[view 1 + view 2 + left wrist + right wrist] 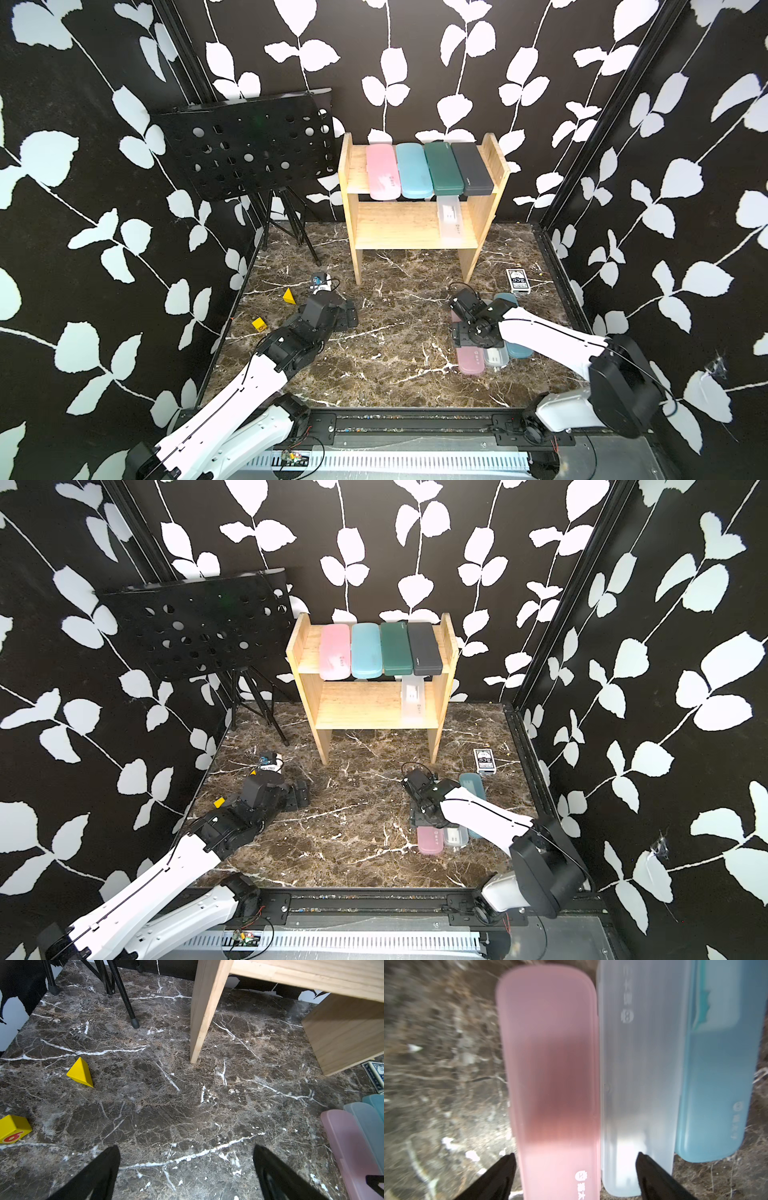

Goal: Remove the pencil cases from the shelf
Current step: Move the pencil case to the center of the board, then pick up the pencil case from the shelf.

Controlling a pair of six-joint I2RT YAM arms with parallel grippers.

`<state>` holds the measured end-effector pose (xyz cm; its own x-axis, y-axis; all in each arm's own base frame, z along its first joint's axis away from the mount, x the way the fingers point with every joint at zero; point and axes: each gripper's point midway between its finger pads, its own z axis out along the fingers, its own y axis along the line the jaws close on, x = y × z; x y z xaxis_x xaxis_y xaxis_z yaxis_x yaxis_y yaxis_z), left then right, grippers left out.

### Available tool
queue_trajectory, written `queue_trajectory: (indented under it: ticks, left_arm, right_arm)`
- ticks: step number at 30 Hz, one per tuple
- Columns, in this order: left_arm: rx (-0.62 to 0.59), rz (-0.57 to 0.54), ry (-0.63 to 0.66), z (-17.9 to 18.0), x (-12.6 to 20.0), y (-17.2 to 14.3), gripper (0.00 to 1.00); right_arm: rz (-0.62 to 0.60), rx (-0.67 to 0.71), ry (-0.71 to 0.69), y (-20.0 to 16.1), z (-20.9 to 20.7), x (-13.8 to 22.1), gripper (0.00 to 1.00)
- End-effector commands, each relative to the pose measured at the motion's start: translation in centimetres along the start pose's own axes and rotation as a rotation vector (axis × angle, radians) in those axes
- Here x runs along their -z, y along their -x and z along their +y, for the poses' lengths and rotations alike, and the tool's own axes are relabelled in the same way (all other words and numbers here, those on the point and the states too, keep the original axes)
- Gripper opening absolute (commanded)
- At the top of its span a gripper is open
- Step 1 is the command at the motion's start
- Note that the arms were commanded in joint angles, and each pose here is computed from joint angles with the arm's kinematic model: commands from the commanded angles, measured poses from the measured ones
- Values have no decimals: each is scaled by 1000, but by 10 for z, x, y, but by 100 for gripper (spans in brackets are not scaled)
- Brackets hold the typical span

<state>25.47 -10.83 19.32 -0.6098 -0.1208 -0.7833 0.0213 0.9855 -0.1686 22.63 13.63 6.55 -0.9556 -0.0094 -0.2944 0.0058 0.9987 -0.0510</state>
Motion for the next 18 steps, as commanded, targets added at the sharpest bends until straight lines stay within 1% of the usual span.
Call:
queue_trajectory:
  ticks: [1, 4, 7, 9, 13, 15, 18]
  left_arm:
    - [9, -28, -16, -5, 4, 13, 99]
    - [3, -43, -72, -20, 3, 26, 99]
    - [20, -53, -202, -54, 1, 45, 99]
    - [44, -56, -271, -76, -2, 60, 99]
    - [36, -87, -351, -116, -13, 92, 99]
    - [-3, -130, -370, -140, -13, 108, 99]
    - [-95, -192, -396, -186, -12, 125, 99]
  right_arm:
    - [-109, 37, 30, 27, 6, 31, 98]
    - [-215, 42, 74, 50, 9, 65, 99]
    - [-351, 16, 136, 74, 8, 104, 99]
    - [-410, -22, 170, 85, 2, 125, 100]
    - [-459, -90, 214, 97, -14, 154, 100]
    - [-472, -115, 227, 99, -21, 161, 100]
    - [-479, -157, 248, 99, -32, 165, 99]
